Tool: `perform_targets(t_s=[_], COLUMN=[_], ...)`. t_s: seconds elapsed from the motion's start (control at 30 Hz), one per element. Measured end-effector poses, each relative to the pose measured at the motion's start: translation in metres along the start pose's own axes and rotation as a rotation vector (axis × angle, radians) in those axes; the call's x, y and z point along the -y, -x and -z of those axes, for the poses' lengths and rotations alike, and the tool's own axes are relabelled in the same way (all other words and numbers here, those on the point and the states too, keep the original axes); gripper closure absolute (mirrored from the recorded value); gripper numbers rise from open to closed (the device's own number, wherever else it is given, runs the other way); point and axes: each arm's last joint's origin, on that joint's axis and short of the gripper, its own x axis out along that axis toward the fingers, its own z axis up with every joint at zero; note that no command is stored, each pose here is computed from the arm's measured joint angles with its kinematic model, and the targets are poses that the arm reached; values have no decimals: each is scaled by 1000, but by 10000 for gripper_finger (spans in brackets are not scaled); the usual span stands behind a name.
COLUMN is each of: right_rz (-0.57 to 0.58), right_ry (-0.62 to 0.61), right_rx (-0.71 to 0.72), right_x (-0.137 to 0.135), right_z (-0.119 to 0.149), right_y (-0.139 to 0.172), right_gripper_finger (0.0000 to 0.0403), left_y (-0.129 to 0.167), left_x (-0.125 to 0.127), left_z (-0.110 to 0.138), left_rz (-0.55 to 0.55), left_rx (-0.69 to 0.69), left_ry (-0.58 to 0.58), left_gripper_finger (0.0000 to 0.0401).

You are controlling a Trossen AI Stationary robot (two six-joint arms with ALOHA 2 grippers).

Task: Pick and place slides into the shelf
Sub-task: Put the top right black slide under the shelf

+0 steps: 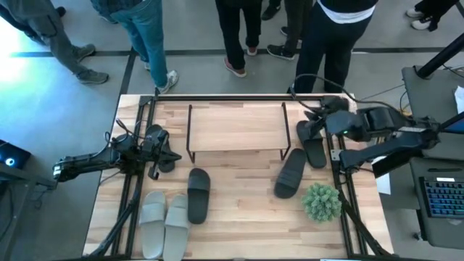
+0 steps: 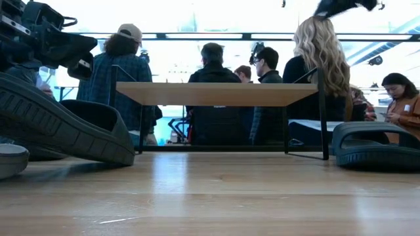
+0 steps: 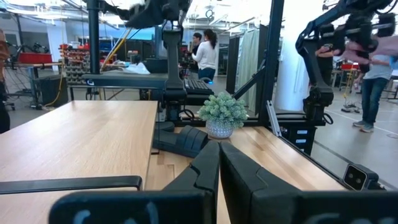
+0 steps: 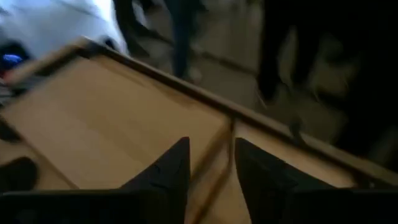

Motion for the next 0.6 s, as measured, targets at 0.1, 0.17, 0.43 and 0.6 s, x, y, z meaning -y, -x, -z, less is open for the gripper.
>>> perform_targets(t_s=[0.1,0.17,0.43,0.6], right_rz=[202,189,377,377], right_ry=[-319,-569,-1188,-1274], right_rx=[-119,-153,-282,-270], right_x=[19,21,43,39], right_z=[8,17,85,114], right_y=[7,3,-29,-64], right_gripper_finger=[240,224,218,228], left_y=[0,0,0,1], left_x=[0,0,0,1], left_z=[0,0,-8,-18], left_rz=[0,-1,5,30], left_rx=[0,0,71,162], left_ry=[0,0,215,328], left_gripper_finger=[401,401,401,401])
